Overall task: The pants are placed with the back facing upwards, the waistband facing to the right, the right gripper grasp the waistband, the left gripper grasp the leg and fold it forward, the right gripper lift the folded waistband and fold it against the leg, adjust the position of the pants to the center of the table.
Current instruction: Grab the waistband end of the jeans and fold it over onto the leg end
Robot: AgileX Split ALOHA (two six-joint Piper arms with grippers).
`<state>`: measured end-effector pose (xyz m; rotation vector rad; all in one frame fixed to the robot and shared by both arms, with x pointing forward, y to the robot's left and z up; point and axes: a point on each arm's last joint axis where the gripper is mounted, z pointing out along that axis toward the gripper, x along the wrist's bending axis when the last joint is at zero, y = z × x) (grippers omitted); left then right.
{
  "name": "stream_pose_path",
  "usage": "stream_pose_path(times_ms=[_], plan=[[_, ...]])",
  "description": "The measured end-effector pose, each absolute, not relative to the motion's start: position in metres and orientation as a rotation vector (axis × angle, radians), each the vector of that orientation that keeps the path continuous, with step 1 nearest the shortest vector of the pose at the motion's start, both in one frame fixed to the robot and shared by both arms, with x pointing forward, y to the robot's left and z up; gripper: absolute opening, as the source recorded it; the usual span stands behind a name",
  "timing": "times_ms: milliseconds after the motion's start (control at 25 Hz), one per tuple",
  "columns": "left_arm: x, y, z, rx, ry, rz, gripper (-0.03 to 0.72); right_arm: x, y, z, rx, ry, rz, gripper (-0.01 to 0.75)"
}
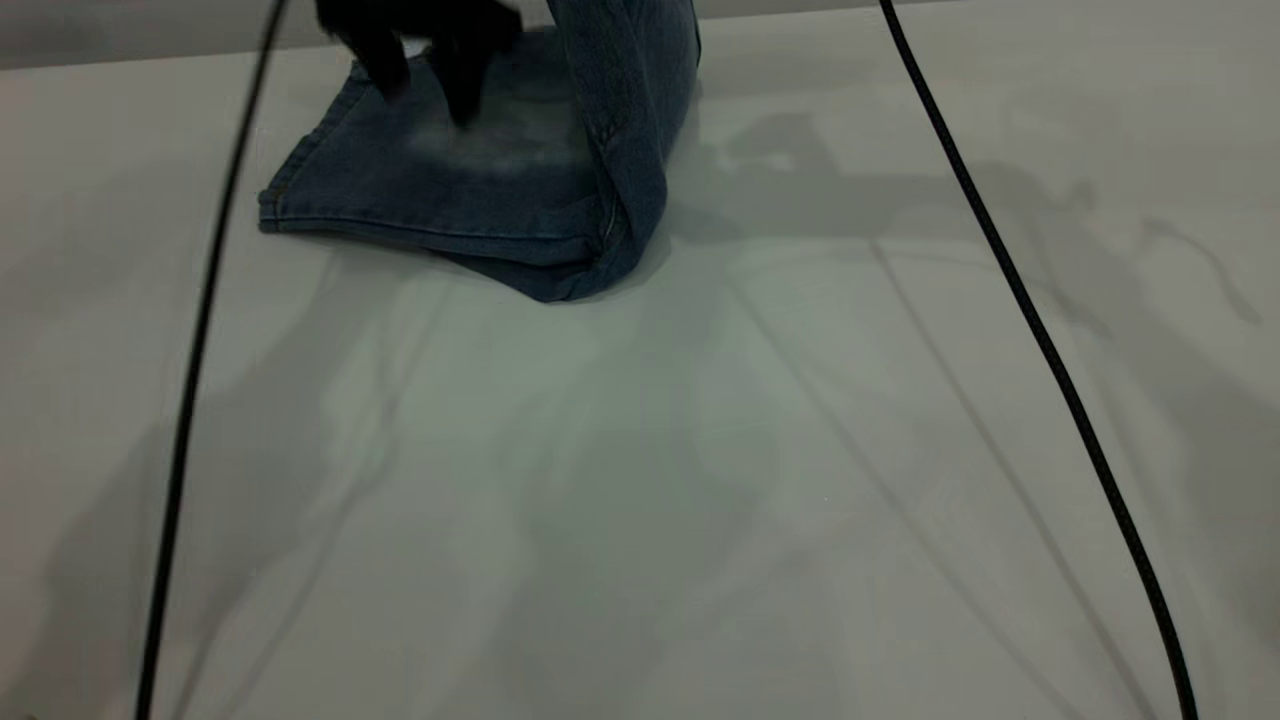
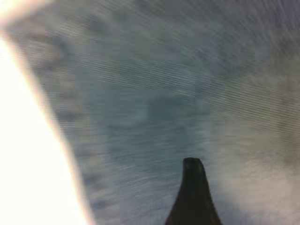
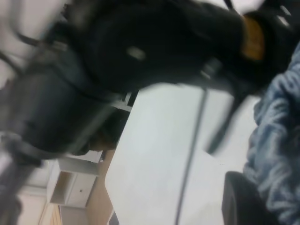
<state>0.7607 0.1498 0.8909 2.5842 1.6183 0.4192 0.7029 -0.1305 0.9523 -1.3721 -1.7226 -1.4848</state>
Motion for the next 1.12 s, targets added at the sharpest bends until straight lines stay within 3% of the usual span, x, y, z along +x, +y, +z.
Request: stream_pose_path(times_ms=[640,920,1120], plan=[[0.724,0.161,1.099,2.253,1.462,0.746,0.503,0.705,-0.126,0.947,-1.42,-1.739,-1.49,0.097],[0.68,0.165,1.185,2.062,1.355,0.727,0.503,0.699,-0.089,0.941,-1.467,-1.818,-1.496,0.097],[0.665,0.164,1.207,2.029,1.281,0.695,0.503,0.694,-0.06,0.928,-1.548,-1.854,-1.493,0.098]])
